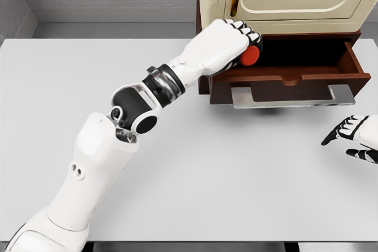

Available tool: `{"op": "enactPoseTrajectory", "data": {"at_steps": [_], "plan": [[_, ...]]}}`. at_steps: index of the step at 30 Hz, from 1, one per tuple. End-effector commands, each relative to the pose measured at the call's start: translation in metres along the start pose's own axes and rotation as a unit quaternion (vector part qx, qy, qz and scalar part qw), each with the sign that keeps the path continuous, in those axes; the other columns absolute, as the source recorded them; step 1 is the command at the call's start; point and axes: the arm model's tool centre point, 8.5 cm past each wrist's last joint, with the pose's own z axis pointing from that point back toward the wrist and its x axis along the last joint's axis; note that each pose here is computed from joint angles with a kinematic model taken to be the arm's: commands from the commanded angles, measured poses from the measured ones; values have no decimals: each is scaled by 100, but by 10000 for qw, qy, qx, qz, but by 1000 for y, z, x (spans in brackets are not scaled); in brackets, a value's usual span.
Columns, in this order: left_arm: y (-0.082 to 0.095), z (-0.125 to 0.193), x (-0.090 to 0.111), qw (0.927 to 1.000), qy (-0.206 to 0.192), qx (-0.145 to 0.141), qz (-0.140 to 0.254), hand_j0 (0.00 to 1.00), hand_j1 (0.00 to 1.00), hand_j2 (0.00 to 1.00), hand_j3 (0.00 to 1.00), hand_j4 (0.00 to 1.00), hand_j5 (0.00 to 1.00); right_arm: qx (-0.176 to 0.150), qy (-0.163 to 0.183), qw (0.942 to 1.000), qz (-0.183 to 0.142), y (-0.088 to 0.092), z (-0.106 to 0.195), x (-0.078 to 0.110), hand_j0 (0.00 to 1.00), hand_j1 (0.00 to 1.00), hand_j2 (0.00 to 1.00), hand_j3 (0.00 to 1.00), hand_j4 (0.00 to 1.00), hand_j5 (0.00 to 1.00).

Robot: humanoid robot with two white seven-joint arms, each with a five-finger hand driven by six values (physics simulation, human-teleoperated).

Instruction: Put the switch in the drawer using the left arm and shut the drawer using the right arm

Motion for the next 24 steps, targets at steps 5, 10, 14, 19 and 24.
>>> {"op": "enactPoseTrajectory", "data": {"at_steps": [5, 10, 14, 19, 24], "plan": [[3, 0, 2, 10000, 1, 24, -93, 65, 65, 65, 65, 65, 65, -12, -2, 10000, -16, -1, 0, 0, 66, 66, 66, 66, 66, 66], [0, -1, 4, 9999, -10, -15, -153, 67, 67, 67, 67, 67, 67, -17, -3, 10000, -11, -2, 0, 0, 66, 66, 66, 66, 66, 66], [-1, -1, 5, 9999, -19, -32, -154, 68, 68, 68, 68, 68, 68, -11, -3, 10000, -17, -1, 0, 0, 66, 66, 66, 66, 66, 66], [-3, -2, 7, 9997, -31, -79, -211, 69, 69, 69, 69, 69, 69, -22, -2, 10000, -17, -2, 0, 0, 66, 66, 66, 66, 66, 66], [-3, -2, 7, 9996, -19, -77, -263, 69, 69, 69, 69, 69, 69, -20, -2, 10000, -5, -2, 0, 0, 66, 66, 66, 66, 66, 66]]}}
